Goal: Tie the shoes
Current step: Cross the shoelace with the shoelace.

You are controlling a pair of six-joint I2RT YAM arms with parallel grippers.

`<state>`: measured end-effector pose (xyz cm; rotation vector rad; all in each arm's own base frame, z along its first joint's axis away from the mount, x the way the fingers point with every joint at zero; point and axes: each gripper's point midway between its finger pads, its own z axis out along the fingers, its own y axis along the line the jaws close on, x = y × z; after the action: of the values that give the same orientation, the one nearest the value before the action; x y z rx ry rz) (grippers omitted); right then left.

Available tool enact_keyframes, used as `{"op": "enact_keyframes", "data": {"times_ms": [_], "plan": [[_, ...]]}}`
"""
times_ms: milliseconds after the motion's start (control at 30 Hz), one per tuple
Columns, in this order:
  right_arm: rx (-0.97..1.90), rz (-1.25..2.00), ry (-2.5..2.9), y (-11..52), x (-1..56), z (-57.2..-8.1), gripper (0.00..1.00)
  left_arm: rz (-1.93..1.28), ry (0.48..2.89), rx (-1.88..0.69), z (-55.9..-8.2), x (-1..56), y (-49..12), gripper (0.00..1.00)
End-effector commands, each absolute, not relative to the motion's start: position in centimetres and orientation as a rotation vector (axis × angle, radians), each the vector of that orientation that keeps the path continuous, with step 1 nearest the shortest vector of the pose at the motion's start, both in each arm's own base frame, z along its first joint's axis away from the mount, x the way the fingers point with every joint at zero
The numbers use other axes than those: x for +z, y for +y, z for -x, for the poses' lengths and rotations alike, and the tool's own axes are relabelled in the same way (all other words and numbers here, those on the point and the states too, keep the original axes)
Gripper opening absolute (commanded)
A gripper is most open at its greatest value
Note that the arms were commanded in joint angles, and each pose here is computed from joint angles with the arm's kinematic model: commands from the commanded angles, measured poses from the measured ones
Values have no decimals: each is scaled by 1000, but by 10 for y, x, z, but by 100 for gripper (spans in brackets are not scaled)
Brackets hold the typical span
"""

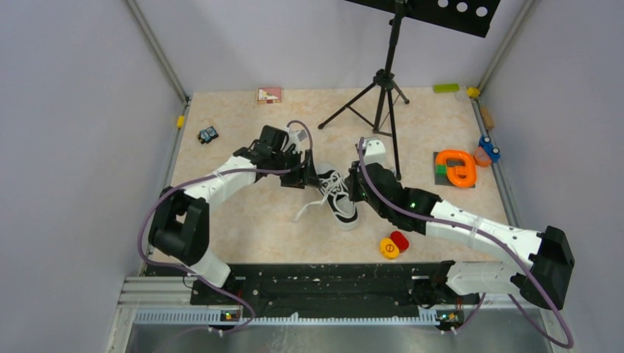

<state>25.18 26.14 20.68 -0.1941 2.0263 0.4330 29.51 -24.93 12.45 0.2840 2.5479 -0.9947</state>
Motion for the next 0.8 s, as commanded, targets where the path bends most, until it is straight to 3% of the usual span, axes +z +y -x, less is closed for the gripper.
{"op": "enact_keyframes", "data": {"times_ms": [0, 267, 467, 700, 767], "plan": [[466, 158, 1987, 260, 224, -255, 0, -363, 2489, -1082, -300, 137, -270, 73], [457, 151, 1984, 258, 226, -256, 0, -449, 2504, -1138, -292, 134, -295, 72], [455, 149, 1981, 258, 228, -256, 0, -441, 2533, -1120, -295, 124, -299, 57], [453, 141, 1977, 257, 229, -257, 0, -476, 2590, -1067, -292, 110, -293, 53], [457, 139, 1975, 258, 230, -257, 0, -478, 2589, -1068, -292, 110, -293, 47]]}}
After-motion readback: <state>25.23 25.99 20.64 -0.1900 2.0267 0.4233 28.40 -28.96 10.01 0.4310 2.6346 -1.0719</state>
